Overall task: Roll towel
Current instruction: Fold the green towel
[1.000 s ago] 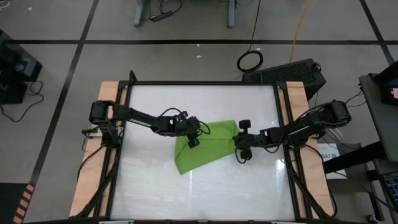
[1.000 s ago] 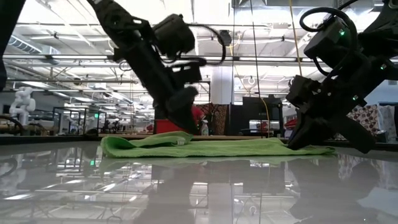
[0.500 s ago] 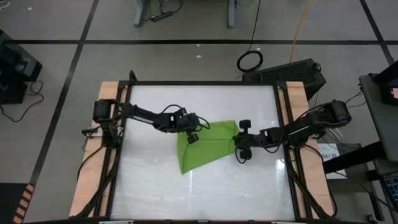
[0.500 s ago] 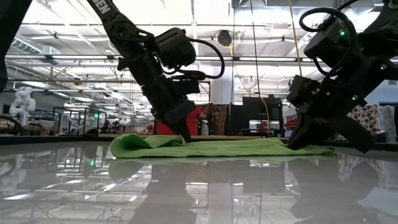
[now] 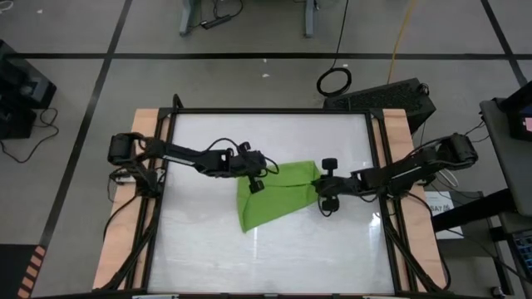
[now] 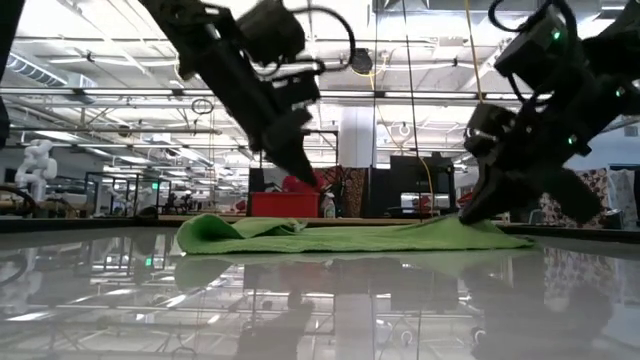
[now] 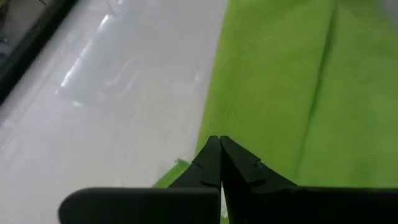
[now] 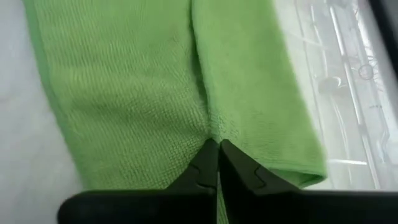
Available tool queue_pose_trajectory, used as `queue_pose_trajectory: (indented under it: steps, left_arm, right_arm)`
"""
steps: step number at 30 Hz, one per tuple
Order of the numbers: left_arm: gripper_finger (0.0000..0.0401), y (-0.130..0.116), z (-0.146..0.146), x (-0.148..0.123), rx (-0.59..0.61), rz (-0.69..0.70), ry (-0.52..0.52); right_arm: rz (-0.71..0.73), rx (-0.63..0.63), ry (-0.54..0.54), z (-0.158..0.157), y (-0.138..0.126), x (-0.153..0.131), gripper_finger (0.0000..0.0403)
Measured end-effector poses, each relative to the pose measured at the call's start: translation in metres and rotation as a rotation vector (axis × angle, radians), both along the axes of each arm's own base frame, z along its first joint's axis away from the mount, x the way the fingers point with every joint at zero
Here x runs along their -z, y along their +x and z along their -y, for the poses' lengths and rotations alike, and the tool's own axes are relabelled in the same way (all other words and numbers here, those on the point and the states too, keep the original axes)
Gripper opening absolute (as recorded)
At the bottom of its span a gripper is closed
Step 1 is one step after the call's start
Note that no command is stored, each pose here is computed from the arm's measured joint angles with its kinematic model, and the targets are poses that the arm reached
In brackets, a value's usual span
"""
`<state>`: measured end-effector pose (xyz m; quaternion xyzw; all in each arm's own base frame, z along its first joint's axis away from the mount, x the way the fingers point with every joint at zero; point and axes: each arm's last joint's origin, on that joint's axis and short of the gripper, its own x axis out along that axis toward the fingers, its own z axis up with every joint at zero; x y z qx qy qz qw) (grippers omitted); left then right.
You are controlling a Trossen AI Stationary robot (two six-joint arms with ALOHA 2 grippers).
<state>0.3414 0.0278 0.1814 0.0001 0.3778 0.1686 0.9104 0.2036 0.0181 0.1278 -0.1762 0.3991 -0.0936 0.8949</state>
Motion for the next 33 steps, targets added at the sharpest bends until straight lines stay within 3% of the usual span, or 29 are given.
queue_pose_trajectory:
  steps: [6,13,22,33]
  left_arm:
    - [0.0011,-0.008,0.002,-0.001,-0.006,-0.054,-0.056]
    - [0.0087,-0.002,0.001,0.020,-0.048,-0.086,-0.089]
    - [0.0177,0.001,0.002,0.048,-0.043,-0.179,-0.131]
    - [0.0182,0.002,0.012,0.054,-0.010,-0.203,-0.141]
  right_arm:
    - [0.085,-0.046,0.062,-0.002,0.000,-0.025,0.0000]
    - [0.068,-0.057,0.165,-0.004,-0.002,-0.031,0.0000]
    - [-0.072,-0.047,0.405,-0.010,-0.010,-0.021,0.0022]
    - [-0.073,-0.047,0.369,-0.019,-0.013,-0.020,0.0061]
